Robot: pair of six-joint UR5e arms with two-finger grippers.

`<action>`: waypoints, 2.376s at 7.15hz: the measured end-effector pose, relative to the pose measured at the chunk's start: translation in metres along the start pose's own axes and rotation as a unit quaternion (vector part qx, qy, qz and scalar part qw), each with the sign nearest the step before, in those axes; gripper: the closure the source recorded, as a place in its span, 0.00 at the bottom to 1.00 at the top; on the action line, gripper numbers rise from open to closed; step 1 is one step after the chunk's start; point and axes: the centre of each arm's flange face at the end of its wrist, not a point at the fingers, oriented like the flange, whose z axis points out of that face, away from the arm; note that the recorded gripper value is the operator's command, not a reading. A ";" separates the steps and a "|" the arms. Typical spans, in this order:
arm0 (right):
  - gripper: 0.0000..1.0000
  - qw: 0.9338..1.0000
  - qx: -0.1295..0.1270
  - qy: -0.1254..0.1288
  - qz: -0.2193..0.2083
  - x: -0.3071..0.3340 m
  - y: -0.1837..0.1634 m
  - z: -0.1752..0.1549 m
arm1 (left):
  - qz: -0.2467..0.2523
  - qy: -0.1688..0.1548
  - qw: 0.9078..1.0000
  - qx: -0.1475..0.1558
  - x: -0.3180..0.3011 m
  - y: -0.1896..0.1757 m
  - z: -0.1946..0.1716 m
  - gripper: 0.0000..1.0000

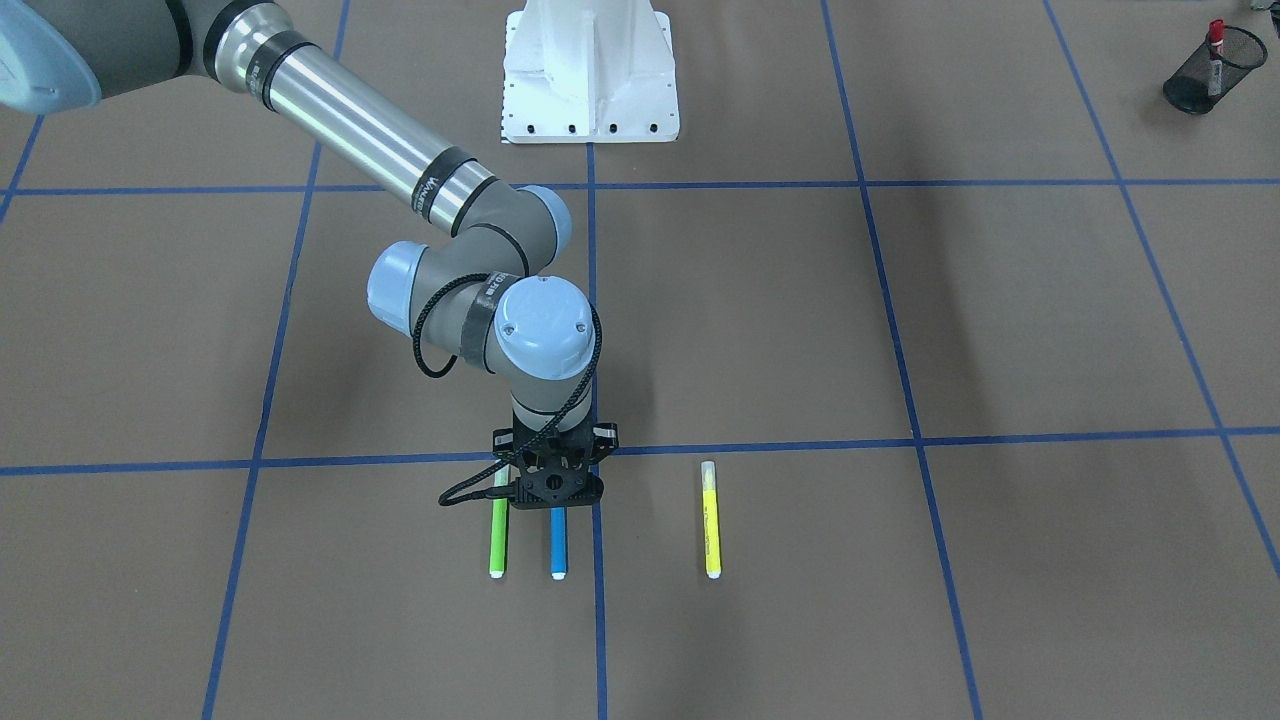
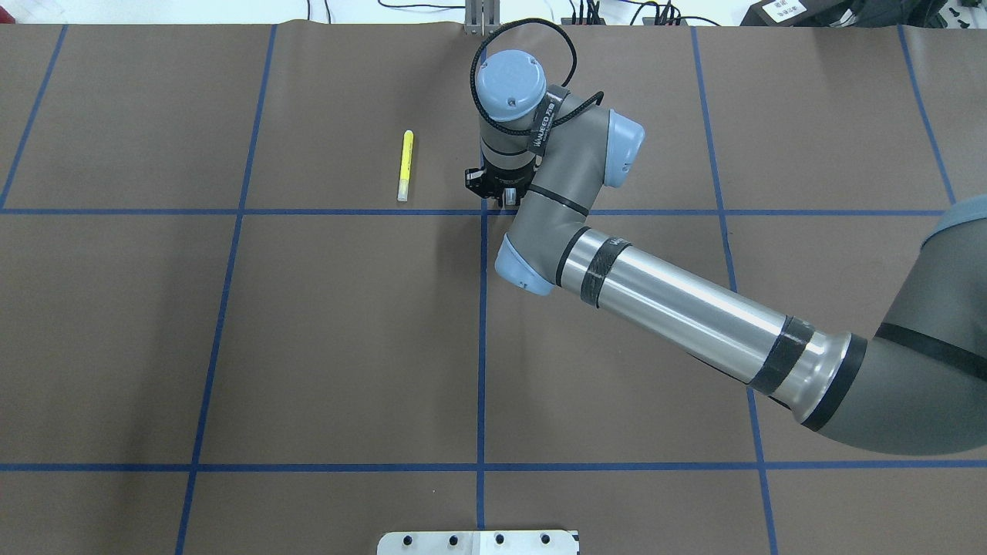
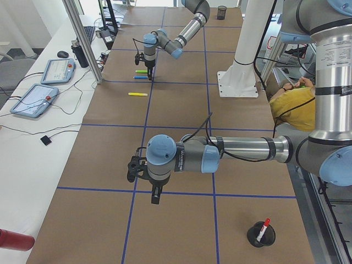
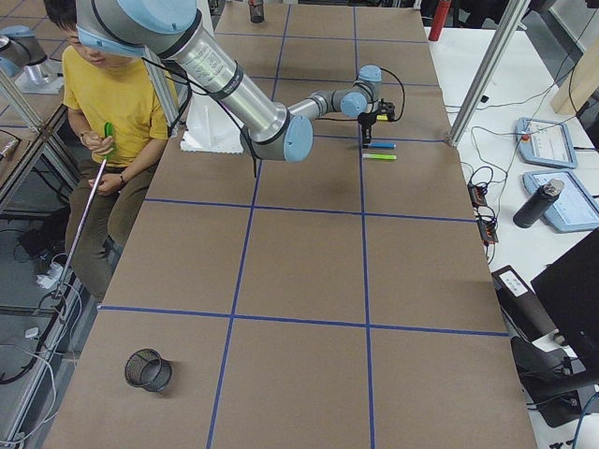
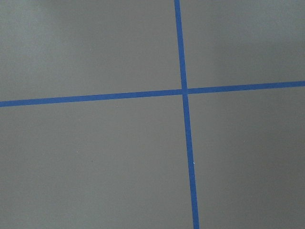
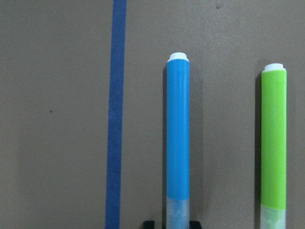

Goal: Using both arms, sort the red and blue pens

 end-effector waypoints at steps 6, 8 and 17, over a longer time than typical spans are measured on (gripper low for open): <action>1.00 1.000 0.009 -0.008 -0.007 -0.002 -0.002 -0.016 | 0.001 0.000 1.000 0.000 0.000 0.000 0.000 0.00; 1.00 0.999 0.018 -0.015 -0.028 0.002 0.001 -0.056 | 0.000 0.000 1.000 0.000 0.000 0.000 0.000 0.00; 1.00 0.991 0.018 -0.019 -0.135 0.255 0.108 -0.183 | 0.014 -0.031 0.999 -0.027 0.011 -0.004 0.019 0.00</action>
